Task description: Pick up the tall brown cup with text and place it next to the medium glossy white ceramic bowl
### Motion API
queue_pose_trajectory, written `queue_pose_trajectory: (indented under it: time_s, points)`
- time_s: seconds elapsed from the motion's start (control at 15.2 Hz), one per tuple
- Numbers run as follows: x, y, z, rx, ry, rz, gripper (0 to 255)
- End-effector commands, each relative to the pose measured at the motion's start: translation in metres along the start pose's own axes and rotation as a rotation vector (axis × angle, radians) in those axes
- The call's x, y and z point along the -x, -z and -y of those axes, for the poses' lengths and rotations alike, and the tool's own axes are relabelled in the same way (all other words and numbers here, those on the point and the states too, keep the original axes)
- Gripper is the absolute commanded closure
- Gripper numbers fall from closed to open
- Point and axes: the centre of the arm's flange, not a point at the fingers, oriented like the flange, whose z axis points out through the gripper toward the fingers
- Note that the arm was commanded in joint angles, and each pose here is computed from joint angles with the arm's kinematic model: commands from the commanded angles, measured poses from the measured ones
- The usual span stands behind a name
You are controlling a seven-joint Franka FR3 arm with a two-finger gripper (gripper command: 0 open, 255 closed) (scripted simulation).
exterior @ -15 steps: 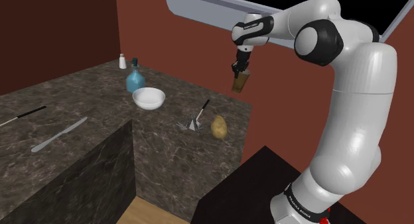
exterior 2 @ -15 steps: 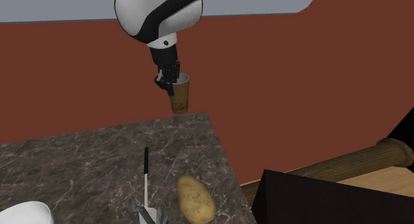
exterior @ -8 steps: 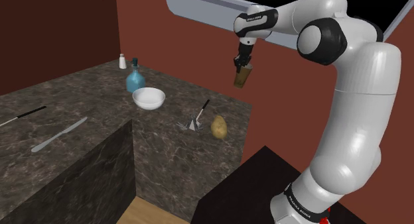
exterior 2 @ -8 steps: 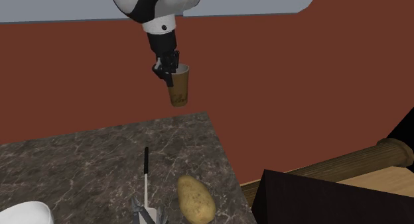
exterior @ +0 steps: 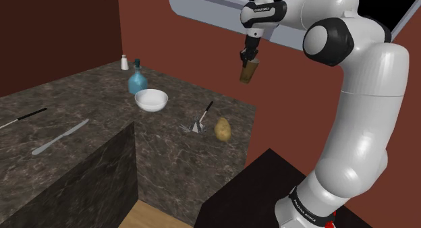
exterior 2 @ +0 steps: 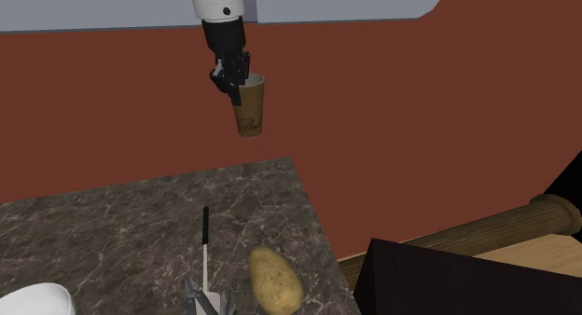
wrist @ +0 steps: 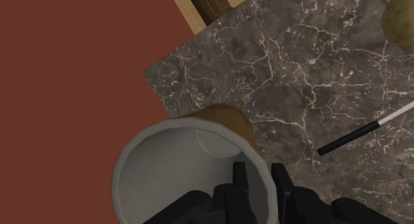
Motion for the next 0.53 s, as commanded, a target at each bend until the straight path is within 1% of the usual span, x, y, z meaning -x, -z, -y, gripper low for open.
queue_pose_trajectory:
  time_s: [0.0, 0.46]
  points:
    - [0.0, 0.009, -0.001, 0.0, 0.0, 0.0, 255]
    - [-0.015, 0.005, 0.09, 0.0, 0.0, 0.0, 255]
